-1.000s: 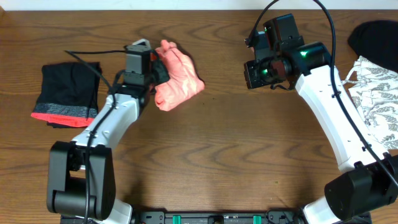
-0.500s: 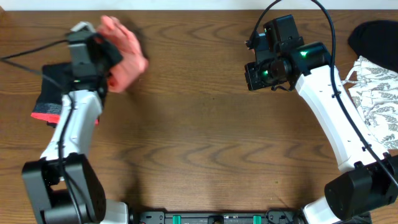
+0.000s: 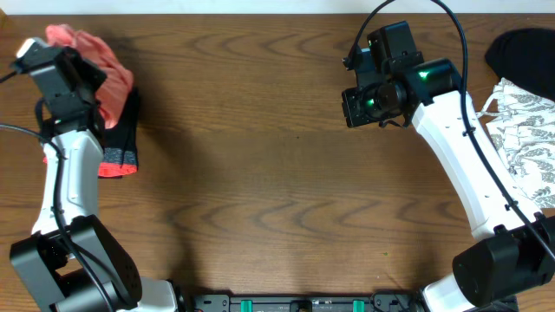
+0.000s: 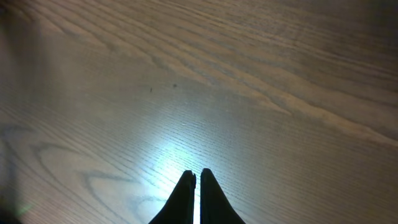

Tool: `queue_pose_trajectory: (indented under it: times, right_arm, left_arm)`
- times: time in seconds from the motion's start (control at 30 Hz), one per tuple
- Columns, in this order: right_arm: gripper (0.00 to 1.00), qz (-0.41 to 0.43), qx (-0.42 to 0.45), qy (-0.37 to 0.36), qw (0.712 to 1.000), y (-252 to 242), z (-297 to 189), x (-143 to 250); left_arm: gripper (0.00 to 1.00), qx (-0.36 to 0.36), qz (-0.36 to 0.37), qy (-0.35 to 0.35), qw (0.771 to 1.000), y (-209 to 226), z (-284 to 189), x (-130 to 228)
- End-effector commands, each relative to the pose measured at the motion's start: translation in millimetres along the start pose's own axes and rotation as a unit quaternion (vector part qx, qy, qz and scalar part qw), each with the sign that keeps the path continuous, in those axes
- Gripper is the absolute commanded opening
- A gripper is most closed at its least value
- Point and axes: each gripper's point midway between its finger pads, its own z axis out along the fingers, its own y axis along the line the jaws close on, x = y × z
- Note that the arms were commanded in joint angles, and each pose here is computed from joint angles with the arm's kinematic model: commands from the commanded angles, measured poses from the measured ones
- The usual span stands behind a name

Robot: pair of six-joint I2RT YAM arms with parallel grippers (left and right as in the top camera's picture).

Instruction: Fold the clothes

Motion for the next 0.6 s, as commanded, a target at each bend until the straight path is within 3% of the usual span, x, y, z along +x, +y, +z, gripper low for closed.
queue_pose_trajectory:
  times: [0.0, 0.2, 0.57]
  right_arm:
    - [0.05, -0.003, 0.002, 0.001, 1.000, -1.7, -0.1, -0.6]
    - [0.05, -0.003, 0.002, 0.001, 1.000, -1.7, -0.1, -0.6]
    - [0.05, -0.002, 0.003, 0.007, 1.000, -2.0, -0.1, 2.5]
  left_arm:
    - [0.06, -0.025, -0.019, -0.026, 0.999, 13.2, -1.5, -19.7]
    - [0.06, -0.039, -0.024, -0.011, 0.999, 23.8, 6.6, -10.5]
    - [0.06, -0.013, -0.138, -0.046, 0.989, 15.0, 12.9, -24.2]
